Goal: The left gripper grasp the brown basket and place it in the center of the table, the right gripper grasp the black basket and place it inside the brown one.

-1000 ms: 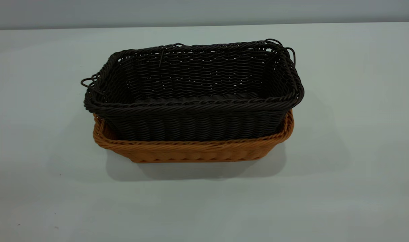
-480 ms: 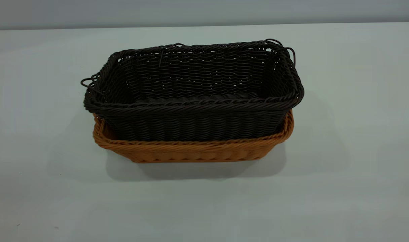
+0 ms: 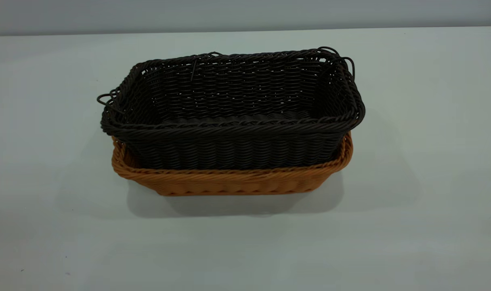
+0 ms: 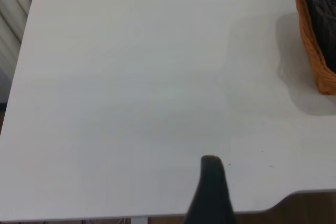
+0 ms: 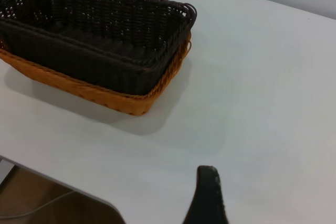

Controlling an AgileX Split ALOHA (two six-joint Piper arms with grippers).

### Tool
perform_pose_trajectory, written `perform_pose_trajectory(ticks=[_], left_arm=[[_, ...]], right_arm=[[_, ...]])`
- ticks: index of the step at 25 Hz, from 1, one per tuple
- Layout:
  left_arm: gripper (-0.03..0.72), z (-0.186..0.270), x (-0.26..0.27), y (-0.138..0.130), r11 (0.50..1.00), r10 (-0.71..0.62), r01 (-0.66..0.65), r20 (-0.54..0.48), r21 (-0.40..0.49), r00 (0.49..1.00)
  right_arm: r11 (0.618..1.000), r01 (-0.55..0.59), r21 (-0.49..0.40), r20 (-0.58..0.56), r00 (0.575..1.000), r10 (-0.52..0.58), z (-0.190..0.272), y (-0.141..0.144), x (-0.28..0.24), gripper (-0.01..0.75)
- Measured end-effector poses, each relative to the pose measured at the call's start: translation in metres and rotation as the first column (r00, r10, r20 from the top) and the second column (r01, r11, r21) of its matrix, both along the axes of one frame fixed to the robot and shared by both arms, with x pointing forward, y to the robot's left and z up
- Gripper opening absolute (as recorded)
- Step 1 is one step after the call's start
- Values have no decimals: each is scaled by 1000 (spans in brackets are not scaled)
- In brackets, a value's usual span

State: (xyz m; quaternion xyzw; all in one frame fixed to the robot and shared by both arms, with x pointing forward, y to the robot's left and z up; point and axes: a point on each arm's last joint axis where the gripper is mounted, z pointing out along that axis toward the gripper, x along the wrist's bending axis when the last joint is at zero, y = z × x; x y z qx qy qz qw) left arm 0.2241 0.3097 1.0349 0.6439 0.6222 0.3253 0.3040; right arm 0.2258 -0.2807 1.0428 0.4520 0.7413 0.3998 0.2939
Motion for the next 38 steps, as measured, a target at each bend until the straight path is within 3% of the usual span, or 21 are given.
perform_pose_trajectory(ticks=[9,20,28,38], left_arm=[[540,0,0,0,1000,0,0,0,-1,1000],[540,0,0,0,1000,1,-1,0,0,1000],[540,0,0,0,1000,1,-1,-1,0,1000],[539,0,0,0,1000,1,-1,-1,0,1000]], right_arm=[[1000,14,1,0,1000,-14,0,0,0,511],[978,207,7,-8,978,-207,0,-1,4,511],[918,394,52,-34,919,-392,-2,-13,6,511],[909,415,51,-33,910,-413,-2,-14,6,511]])
